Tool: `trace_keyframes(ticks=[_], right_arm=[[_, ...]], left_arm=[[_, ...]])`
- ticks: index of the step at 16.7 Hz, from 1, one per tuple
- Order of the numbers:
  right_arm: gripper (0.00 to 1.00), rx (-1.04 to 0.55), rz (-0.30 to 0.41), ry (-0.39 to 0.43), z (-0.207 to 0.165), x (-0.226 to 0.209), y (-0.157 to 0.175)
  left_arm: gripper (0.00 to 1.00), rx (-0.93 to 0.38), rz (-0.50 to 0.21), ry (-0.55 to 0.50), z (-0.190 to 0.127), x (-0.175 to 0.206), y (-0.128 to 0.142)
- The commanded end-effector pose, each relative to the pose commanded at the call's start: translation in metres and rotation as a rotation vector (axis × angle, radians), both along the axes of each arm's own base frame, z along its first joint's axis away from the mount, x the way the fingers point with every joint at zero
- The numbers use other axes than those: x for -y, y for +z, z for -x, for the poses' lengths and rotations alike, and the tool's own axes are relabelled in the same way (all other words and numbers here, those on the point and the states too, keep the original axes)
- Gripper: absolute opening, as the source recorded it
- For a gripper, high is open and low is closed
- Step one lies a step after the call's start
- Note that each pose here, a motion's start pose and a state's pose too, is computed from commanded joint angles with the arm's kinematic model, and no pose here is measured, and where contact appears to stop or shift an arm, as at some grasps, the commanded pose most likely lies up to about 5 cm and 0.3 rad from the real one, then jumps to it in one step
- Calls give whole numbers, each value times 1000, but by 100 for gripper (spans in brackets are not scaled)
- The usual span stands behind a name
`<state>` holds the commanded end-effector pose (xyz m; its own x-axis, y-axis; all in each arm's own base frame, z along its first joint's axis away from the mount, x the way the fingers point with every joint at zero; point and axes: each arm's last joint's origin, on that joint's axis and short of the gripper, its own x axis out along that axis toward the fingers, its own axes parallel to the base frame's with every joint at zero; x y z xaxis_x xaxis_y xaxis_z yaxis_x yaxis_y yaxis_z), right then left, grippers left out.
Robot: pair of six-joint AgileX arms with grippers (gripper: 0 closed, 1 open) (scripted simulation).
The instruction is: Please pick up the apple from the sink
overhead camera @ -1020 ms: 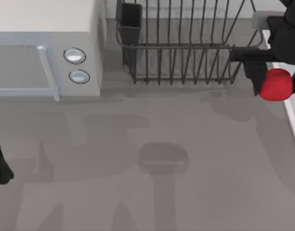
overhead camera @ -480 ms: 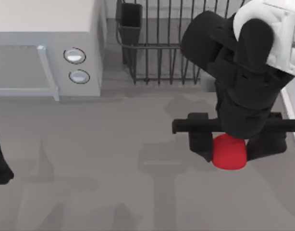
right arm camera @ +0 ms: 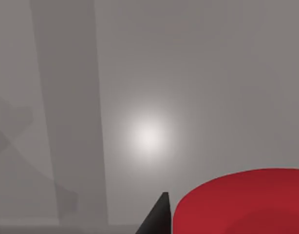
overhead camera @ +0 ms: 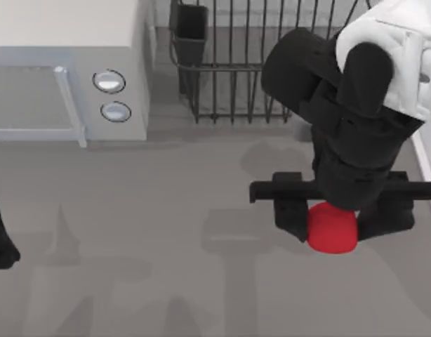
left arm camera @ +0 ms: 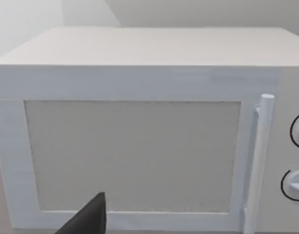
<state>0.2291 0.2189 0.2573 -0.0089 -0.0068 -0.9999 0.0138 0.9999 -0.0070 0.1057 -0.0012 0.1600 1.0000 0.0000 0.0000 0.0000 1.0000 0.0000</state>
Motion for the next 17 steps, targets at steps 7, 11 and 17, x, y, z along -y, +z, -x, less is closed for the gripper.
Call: trace_keyframes(ticks=[7, 11, 17], right_arm=[[0, 18, -15, 3, -1, -2, -79], [0, 9, -7, 4, 2, 1, -97], [23, 9, -7, 4, 2, 1, -97]], left_arm=[[100, 0, 0, 0, 0, 0, 0], [100, 0, 0, 0, 0, 0, 0], [100, 0, 0, 0, 0, 0, 0]])
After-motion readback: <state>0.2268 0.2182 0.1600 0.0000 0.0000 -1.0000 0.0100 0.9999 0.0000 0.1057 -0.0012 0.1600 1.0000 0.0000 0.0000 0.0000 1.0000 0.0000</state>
